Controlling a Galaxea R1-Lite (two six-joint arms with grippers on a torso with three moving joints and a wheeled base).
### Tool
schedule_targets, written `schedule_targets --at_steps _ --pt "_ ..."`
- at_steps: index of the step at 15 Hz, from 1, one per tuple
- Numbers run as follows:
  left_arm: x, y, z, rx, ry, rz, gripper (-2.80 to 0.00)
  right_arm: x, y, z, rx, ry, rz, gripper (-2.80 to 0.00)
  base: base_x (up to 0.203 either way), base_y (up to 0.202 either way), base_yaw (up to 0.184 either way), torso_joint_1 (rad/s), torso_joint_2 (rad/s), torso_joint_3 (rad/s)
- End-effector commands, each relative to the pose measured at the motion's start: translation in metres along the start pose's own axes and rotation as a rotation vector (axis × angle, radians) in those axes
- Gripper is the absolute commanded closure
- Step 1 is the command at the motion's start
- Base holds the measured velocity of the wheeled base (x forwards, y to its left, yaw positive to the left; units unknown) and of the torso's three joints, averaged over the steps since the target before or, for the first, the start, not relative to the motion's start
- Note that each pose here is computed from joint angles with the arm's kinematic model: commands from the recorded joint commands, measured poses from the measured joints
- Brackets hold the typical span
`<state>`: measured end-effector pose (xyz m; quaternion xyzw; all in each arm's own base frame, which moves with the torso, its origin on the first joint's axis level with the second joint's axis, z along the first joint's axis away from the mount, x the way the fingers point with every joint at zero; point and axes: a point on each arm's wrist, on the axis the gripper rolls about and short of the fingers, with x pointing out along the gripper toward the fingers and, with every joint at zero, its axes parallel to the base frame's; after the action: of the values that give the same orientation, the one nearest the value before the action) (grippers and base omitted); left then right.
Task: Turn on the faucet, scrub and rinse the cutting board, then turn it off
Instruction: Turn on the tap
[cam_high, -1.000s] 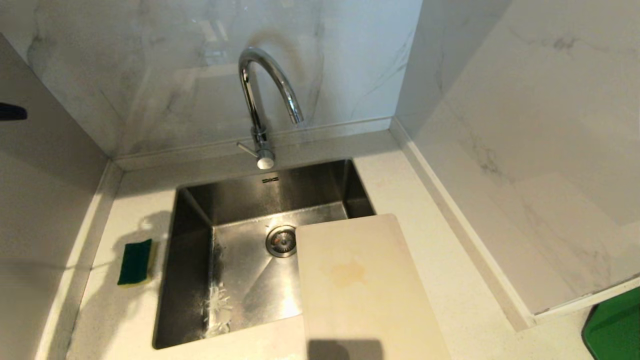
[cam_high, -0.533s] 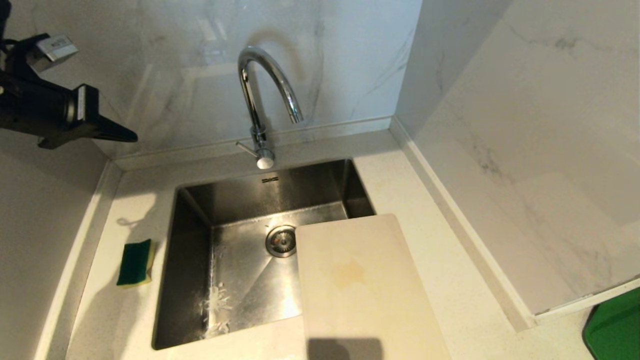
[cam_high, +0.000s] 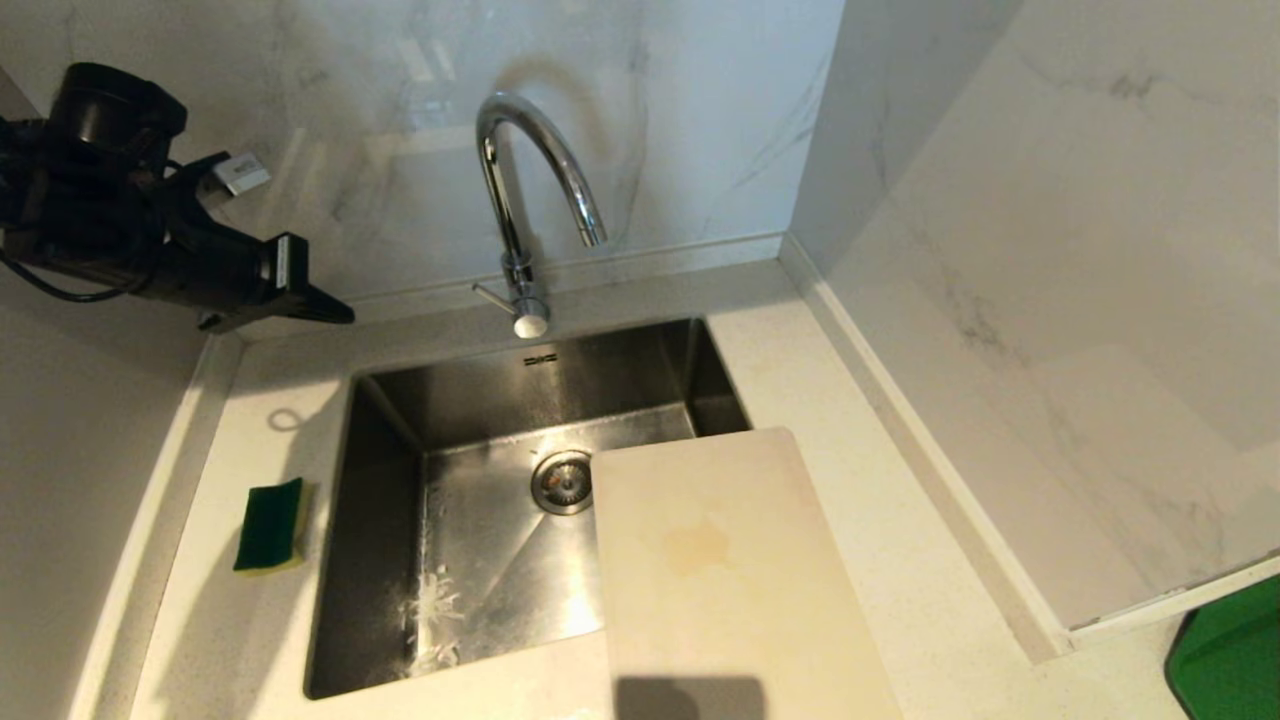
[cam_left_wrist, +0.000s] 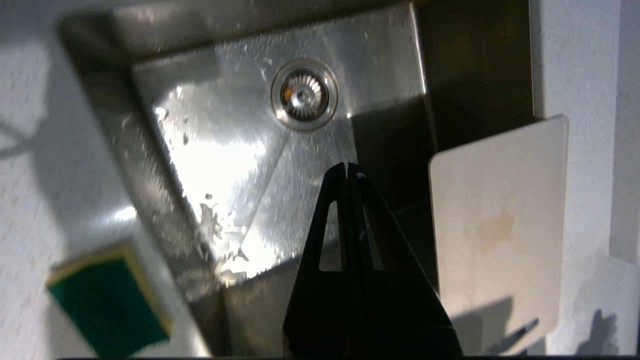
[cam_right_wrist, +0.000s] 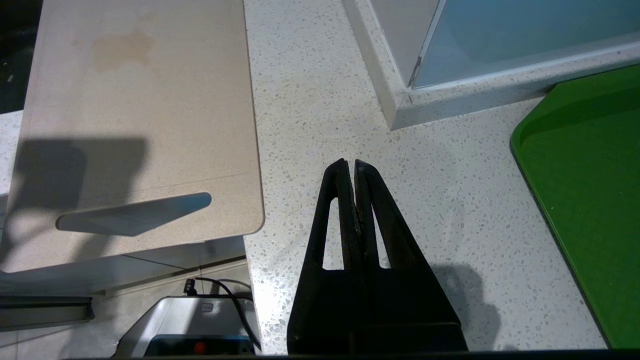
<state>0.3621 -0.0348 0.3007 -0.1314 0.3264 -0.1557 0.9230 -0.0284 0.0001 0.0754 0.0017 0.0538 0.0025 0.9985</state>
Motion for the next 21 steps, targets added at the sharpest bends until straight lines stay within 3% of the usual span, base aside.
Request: schedule_targets --at_steps 1,6,11,18,21 --pt "0.024 0.001 0.002 0.015 -0.024 -0.019 0.00 0.000 0.000 0.000 0.000 0.001 0.002 0.00 0.000 0.000 0.000 0.000 0.00 0.000" --pt "0.044 -0.001 0.012 0.065 -0.137 -0.055 0.00 0.000 0.000 0.000 0.000 0.001 0.001 0.00 0.000 0.000 0.000 0.000 0.00 0.000" --pt "0.057 -0.006 0.016 0.093 -0.190 -0.080 0.00 0.000 0.000 0.000 0.000 0.001 0.001 0.00 0.000 0.000 0.000 0.000 0.00 0.000" --pt "0.084 -0.009 0.024 0.146 -0.326 -0.123 0.00 0.000 0.000 0.000 0.000 0.001 0.001 0.00 0.000 0.000 0.000 0.000 0.00 0.000" --pt "0.086 -0.011 0.023 0.147 -0.332 -0.119 0.00 0.000 0.000 0.000 0.000 0.001 0.001 0.00 0.000 0.000 0.000 0.000 0.00 0.000"
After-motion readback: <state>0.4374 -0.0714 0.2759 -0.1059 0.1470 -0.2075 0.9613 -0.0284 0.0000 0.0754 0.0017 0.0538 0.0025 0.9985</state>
